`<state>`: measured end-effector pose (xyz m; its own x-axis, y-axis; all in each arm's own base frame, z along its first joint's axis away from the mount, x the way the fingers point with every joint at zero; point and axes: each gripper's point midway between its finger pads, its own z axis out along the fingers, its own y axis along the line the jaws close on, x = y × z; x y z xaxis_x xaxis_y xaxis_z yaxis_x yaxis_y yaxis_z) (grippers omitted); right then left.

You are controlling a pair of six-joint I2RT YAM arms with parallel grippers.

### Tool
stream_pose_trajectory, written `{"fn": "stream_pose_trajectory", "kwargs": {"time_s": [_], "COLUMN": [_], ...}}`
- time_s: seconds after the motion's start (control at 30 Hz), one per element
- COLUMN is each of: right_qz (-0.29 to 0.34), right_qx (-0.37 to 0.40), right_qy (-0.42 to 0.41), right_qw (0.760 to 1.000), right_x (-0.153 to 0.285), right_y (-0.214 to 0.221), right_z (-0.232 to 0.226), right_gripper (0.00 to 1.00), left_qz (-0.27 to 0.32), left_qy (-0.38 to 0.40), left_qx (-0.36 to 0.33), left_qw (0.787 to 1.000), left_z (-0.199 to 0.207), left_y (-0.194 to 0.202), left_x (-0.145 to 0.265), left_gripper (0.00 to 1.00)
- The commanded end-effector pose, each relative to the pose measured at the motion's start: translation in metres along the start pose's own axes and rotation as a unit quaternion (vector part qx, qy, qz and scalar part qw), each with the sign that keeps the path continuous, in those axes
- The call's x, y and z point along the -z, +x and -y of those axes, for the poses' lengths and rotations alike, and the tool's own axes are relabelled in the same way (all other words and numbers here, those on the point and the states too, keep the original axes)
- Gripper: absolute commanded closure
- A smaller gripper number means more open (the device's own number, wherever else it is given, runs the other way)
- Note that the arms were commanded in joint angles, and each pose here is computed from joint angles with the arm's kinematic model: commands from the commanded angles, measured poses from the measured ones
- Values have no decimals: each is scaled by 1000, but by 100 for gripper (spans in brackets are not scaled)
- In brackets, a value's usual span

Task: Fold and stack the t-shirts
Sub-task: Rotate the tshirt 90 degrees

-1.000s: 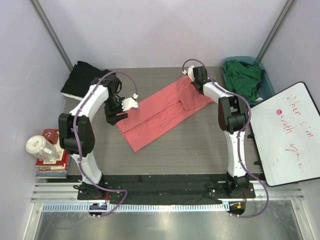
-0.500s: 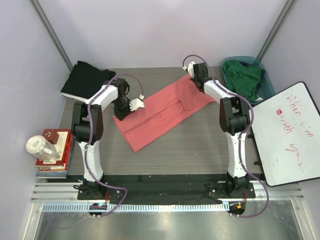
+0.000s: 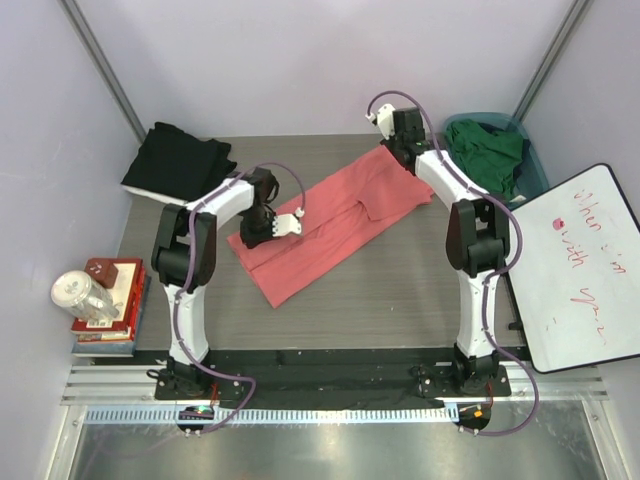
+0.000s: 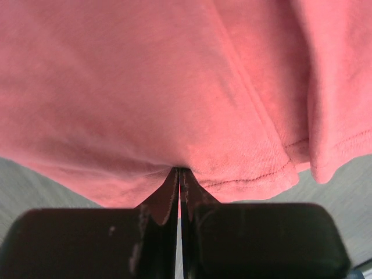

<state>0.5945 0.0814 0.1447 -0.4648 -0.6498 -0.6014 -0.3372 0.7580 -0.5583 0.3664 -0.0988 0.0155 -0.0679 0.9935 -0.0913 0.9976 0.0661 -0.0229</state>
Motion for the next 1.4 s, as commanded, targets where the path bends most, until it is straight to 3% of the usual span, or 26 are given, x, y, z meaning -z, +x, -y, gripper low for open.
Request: {"fn": "stream_pose_trajectory", "kwargs": {"time_s": [0.0,0.4,0.67,0.8,0.93,1.0,1.1,1.37], "right_qz": [87,68,-5,-37,-38,-43,-45,-57], "right_qx": [-36,-73,-60,-60,-70,-72,-64,-41], "right_qy": [10,-20,-35,-45,-51,-51,-47,-58], "right_qw": [996,995,998,996,996,995,996,996], "right_x": [54,67,37,-1,-32,-42,-61,-83], "right_y": [-62,-52,0,20,12,12,13,25], "right_z": [38,25,-7,-28,-37,-42,-50,-79], "right_gripper": [99,99,99,99,99,99,99,99], "left_qz": [-4,-8,12,27,39,46,43,39], "left_qy": [124,183,207,179,141,111,70,-39], "left_qx": [-45,-145,-169,-131,-72,-55,-32,26], "left_qw": [991,972,964,975,987,991,996,998], "left_z": [66,124,177,168,150,140,125,78], "left_y": [-12,-72,-122,-132,-119,-114,-97,-62], "left_x": [-24,-13,-18,-6,22,43,71,122], "left_gripper": [100,100,100,100,99,84,74,70]}}
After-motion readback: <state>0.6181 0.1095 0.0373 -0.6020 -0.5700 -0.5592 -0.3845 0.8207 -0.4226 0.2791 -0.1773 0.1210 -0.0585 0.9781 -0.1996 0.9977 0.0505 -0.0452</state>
